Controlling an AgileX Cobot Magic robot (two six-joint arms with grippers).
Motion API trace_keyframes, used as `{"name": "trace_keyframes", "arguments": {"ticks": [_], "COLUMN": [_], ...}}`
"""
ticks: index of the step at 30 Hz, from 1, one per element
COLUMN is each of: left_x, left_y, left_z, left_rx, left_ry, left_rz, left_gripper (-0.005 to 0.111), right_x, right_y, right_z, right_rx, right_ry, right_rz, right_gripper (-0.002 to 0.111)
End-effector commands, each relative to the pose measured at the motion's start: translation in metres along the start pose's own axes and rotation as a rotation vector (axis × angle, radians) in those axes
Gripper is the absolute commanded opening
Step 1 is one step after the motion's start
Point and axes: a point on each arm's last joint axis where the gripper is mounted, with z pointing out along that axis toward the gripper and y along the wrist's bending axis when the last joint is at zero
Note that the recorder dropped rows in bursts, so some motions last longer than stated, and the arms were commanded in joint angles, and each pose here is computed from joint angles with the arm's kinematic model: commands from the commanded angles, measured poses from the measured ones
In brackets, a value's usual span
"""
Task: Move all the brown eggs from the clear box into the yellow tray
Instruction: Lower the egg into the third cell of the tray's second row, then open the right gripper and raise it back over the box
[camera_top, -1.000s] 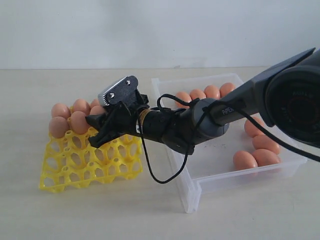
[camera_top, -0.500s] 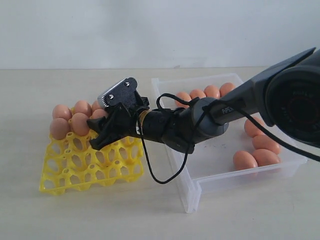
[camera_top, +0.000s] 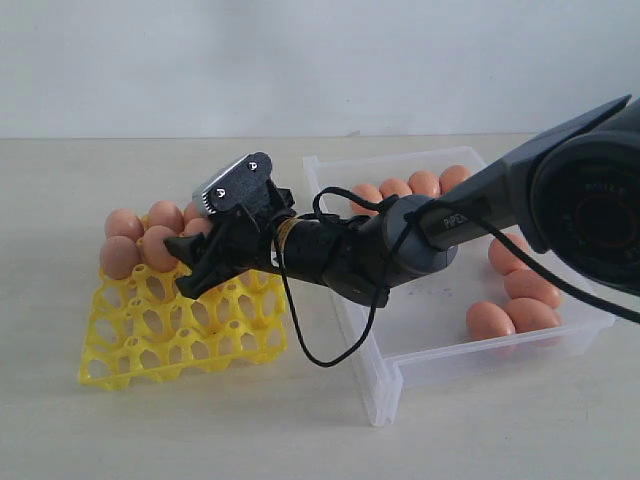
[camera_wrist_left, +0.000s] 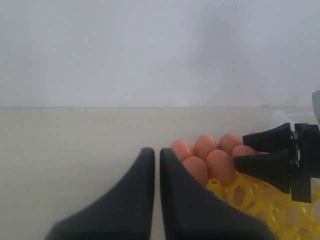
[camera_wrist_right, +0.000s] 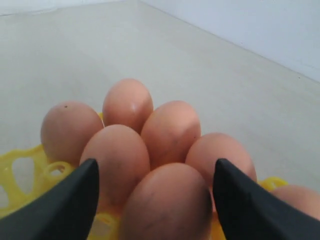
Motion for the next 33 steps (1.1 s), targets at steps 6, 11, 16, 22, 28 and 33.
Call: {"name": "trace_keyframes", "arguments": {"ticks": [6, 11, 16, 22, 28, 33], "left_x": [0.0, 0.0, 0.0, 0.0, 0.0, 0.0], "left_y": [0.0, 0.0, 0.0, 0.0, 0.0, 0.0], "left_z": [0.0, 0.0, 0.0, 0.0, 0.0, 0.0], "left_rx": [0.001, 0.001, 0.001, 0.001, 0.001, 0.001], "left_ry": [-0.006, -0.006, -0.006, -0.006, -0.006, -0.006], "left_rz": [0.001, 0.001, 0.001, 0.001, 0.001, 0.001], "left_gripper": [0.004, 0.004, 0.004, 0.004, 0.004, 0.004], "right_x": [-0.023, -0.04, -0.038, -0.038, -0.033, -0.033], "right_y": [-0.001, -0.006, -0.011, 0.029, 0.026, 0.023], "right_z": [-0.005, -0.014, -0.025, -0.016, -0.018, -0.023], "right_rx": [0.016, 0.067, 0.176, 0.062, 0.098, 0.137], "right_ry": [-0.025, 0.069, 0.266, 0.311, 0.353, 0.432], "right_rz": [-0.022, 0.009, 0.147, -0.023, 0.03, -0.014], "right_gripper": [0.061, 0.057, 0.001, 0.0, 0.0, 0.0]}}
